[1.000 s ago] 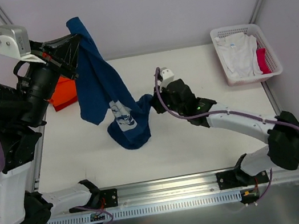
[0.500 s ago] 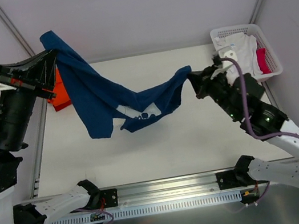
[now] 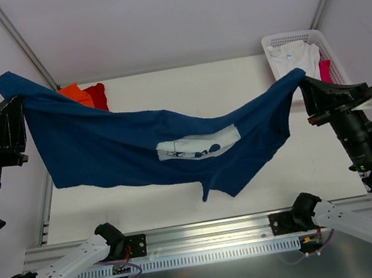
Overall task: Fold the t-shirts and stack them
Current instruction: Flatten out the tshirt
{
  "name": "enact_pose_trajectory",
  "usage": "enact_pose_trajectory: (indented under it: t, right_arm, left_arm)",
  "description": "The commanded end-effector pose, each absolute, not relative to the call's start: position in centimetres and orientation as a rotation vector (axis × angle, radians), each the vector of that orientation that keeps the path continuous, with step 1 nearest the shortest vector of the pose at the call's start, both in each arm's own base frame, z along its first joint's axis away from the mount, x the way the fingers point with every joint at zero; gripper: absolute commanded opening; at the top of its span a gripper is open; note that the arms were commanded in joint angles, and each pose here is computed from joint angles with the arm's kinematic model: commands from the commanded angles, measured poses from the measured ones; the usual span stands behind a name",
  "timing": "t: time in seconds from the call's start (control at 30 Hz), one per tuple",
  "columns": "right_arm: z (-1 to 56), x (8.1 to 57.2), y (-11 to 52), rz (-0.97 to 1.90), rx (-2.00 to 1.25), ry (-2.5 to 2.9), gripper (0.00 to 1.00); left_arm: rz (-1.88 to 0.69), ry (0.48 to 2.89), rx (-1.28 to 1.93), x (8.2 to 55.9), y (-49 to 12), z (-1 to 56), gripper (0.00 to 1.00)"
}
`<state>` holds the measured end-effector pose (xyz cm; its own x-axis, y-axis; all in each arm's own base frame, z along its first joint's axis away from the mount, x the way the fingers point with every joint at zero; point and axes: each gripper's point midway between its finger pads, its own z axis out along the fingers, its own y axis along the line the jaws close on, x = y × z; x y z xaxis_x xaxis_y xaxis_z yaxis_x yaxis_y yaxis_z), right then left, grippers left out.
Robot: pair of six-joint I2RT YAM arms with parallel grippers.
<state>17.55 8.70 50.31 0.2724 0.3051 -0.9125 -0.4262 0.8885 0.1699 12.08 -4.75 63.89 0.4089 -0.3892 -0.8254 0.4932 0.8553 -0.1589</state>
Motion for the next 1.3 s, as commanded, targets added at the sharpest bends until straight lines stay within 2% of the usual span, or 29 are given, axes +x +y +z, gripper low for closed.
enact_pose_trajectory:
  t: [0.0, 0.23, 0.43, 0.57, 0.87, 1.27]
  right_arm:
    - [54.8, 15.6, 6.1, 0.488, -0.076, 1.066, 0.0]
    - [54.6, 17.1, 6.8, 0.429, -0.084, 1.119, 0.0]
    - [49.1, 21.5, 9.9, 0.34, -0.084, 1.294, 0.0]
    - [45.3, 23.9, 11.2, 0.257, -0.081, 1.391, 0.0]
    - [39.1, 29.0, 13.1, 0.073, -0.083, 1.544, 0.0]
    - [28.1, 39.5, 13.4, -0.059, -0.043, 1.767, 0.0]
  left_arm:
    - [-0.532, 1.04, 0.075, 14.0, -5.3, 63.0, 0.0]
    - [-0.484, 1.233, 0.042, 18.9, -8.5, 56.4, 0.0]
    - [-0.391, 1.441, 0.017, 23.9, -11.7, 46.6, 0.0]
    - [-0.314, 1.519, -0.029, 25.8, -12.0, 42.0, 0.0]
    - [-0.141, 1.599, -0.064, 29.3, -11.4, 35.6, 0.0]
    - [0.001, 1.655, -0.109, 38.3, -10.1, 28.5, 0.0]
